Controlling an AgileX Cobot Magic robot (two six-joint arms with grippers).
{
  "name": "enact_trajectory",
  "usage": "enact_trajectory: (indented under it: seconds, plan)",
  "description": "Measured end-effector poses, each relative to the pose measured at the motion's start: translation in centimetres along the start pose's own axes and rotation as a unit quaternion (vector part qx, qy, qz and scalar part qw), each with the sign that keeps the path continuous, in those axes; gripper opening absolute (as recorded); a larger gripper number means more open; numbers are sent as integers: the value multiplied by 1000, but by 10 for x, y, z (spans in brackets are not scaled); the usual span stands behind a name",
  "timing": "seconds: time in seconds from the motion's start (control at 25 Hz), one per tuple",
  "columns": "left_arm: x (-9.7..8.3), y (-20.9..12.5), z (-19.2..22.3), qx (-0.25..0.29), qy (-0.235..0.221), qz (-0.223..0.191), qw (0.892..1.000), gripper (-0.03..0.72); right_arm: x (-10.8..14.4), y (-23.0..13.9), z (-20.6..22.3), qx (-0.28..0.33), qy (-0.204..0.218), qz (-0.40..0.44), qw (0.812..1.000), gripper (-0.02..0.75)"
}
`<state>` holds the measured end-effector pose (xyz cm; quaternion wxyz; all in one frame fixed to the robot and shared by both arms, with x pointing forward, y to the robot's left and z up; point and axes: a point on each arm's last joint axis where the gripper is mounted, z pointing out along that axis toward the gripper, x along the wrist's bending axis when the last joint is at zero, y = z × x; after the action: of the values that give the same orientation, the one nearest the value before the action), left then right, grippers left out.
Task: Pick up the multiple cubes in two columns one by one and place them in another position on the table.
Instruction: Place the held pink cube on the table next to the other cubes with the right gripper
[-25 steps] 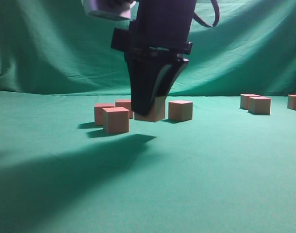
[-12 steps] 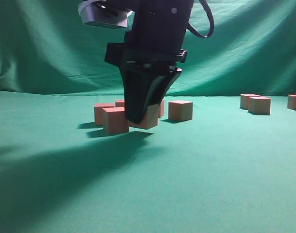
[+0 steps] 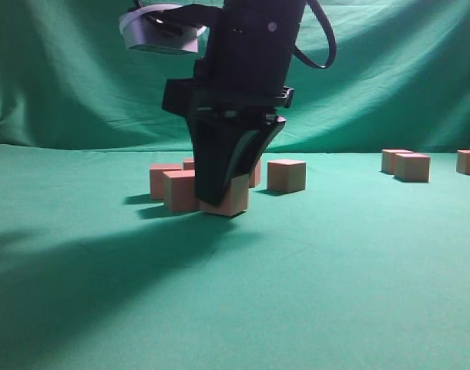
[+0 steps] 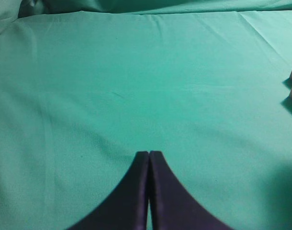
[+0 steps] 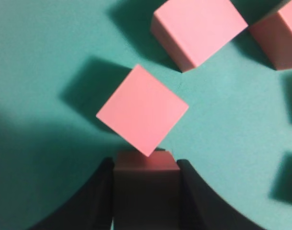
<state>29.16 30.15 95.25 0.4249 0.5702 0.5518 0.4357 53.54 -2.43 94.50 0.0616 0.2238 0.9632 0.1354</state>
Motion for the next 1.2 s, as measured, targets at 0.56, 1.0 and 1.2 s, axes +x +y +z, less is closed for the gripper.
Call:
enact_trajectory:
  seconds: [0.56,1.0,1.2]
  plan:
    - [0,0,0,0,0,0,1000,0,0,0,0,0,0,0,1000,267]
    - [0,0,0,0,0,0,1000,0,0,-1,0,4,2,0,1000,558]
    - [0,0,0,0,0,0,1000,0,1,-2,-2,12,6,1,1000,592]
